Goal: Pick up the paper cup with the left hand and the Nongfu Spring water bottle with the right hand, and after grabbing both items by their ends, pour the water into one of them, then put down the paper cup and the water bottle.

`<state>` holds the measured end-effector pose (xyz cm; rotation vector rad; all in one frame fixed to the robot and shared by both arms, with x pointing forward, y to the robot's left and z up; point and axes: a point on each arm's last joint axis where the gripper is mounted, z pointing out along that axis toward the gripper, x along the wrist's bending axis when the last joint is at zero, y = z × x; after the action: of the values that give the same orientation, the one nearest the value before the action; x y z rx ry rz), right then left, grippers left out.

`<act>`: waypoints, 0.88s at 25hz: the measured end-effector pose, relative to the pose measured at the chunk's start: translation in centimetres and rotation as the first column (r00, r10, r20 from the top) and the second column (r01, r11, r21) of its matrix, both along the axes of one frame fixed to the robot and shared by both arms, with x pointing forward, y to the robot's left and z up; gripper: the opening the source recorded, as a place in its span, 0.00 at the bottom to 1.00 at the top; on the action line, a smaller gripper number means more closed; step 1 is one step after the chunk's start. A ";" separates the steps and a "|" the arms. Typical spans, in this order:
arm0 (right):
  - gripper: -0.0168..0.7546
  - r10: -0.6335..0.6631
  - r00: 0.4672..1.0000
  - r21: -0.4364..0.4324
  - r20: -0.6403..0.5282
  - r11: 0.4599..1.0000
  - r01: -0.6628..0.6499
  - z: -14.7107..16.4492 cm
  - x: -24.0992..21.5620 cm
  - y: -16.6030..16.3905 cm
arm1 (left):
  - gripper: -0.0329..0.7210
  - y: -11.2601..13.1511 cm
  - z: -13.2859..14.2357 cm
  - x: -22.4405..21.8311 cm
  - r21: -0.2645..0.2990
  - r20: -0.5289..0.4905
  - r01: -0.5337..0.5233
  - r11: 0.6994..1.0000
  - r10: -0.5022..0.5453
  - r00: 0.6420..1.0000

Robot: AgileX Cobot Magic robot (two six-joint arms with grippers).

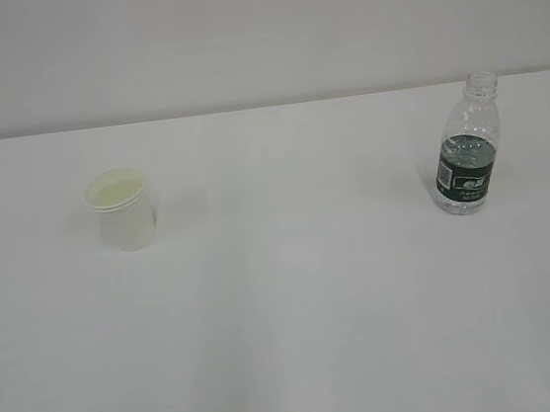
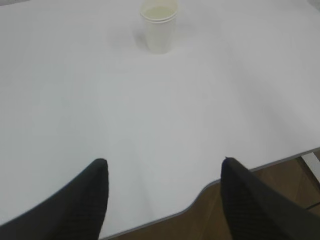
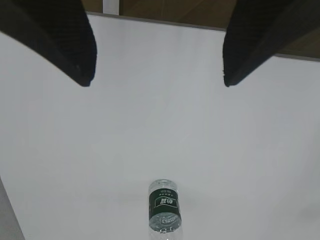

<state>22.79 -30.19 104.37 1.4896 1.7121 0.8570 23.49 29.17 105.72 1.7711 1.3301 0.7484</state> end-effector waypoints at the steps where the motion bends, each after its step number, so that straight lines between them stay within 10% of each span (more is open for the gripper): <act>1: 0.78 0.000 1.000 0.000 0.001 1.000 0.000 0.0 0.0 0.0 | 0.71 0.0 0.0 0.0 0.000 0.000 0.000 1.000 0.000 1.000; 22: 0.78 -0.001 1.000 0.002 0.009 1.000 0.001 0.0 0.1 0.0 | 0.64 0.0 0.0 0.0 -0.002 0.004 0.001 1.000 -0.001 1.000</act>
<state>22.90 -30.18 104.37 1.4855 1.7040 0.8646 23.50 29.15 105.76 1.7671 1.3274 0.7493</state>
